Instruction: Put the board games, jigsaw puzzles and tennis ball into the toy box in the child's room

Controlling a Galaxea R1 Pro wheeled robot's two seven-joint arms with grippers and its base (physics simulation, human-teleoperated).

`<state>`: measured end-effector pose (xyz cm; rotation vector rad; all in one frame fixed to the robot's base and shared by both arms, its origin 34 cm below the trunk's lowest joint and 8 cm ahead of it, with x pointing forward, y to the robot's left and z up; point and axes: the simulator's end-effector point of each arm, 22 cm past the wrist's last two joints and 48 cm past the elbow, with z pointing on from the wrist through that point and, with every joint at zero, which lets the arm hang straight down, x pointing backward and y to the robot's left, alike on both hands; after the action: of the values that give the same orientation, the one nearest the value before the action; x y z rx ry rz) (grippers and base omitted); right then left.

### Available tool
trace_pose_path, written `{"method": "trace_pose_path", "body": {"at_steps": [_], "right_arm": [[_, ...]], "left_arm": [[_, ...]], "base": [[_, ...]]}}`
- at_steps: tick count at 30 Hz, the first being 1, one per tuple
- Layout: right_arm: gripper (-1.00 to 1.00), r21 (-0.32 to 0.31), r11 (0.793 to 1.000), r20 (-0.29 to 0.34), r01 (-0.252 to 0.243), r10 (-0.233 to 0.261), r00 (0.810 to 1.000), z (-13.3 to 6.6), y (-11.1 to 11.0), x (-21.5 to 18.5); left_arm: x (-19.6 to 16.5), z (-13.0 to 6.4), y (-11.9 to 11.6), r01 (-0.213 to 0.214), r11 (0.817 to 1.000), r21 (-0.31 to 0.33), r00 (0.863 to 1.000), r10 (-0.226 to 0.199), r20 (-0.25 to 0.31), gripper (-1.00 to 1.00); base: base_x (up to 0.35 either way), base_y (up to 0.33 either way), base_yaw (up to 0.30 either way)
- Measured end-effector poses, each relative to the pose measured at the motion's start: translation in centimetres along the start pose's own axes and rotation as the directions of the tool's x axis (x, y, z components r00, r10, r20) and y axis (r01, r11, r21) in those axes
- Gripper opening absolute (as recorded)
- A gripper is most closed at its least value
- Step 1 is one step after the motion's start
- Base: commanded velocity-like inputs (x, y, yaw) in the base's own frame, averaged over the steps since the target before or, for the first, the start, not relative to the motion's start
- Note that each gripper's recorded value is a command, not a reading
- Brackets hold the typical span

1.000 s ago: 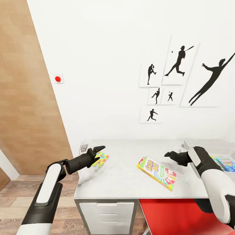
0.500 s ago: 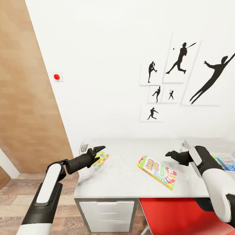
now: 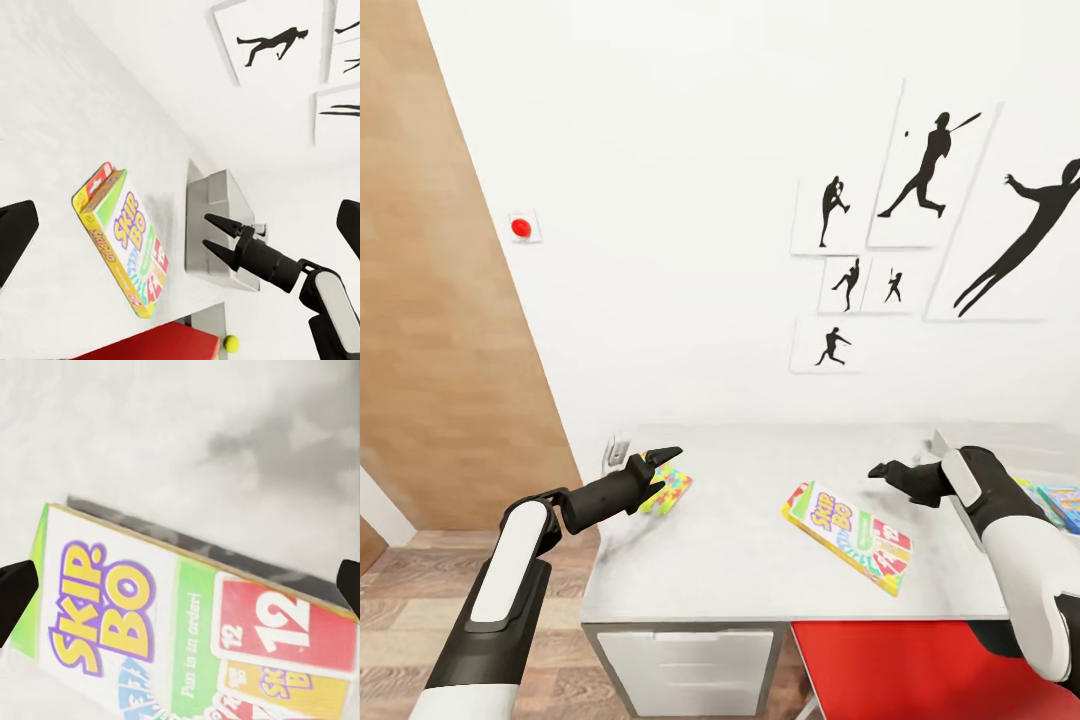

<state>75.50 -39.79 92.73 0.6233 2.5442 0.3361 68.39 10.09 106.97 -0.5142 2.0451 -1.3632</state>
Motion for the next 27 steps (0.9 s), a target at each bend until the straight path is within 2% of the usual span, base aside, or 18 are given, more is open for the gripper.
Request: {"method": "trace_pose_path", "body": {"at_steps": [9, 27], "right_arm": [[1.00, 0.013, 1.000, -0.014, -0.006, 0.006, 1.000, 0.5, -0.9, 0.2], [1.00, 0.029, 1.000, -0.074, -0.012, 0.014, 0.997, 2.2, -1.6, 2.2]], "left_arm": [[0.1, 0.3, 0.8, 0.010, 1.000, -0.011, 1.000, -0.010, -0.005, 1.00], [0.5, 0.9, 2.4, 0.030, 0.999, -0.030, 0.999, -0.031, -0.018, 1.00]], "base": [[0.101, 0.000, 0.000], [0.010, 0.000, 0.000]]}}
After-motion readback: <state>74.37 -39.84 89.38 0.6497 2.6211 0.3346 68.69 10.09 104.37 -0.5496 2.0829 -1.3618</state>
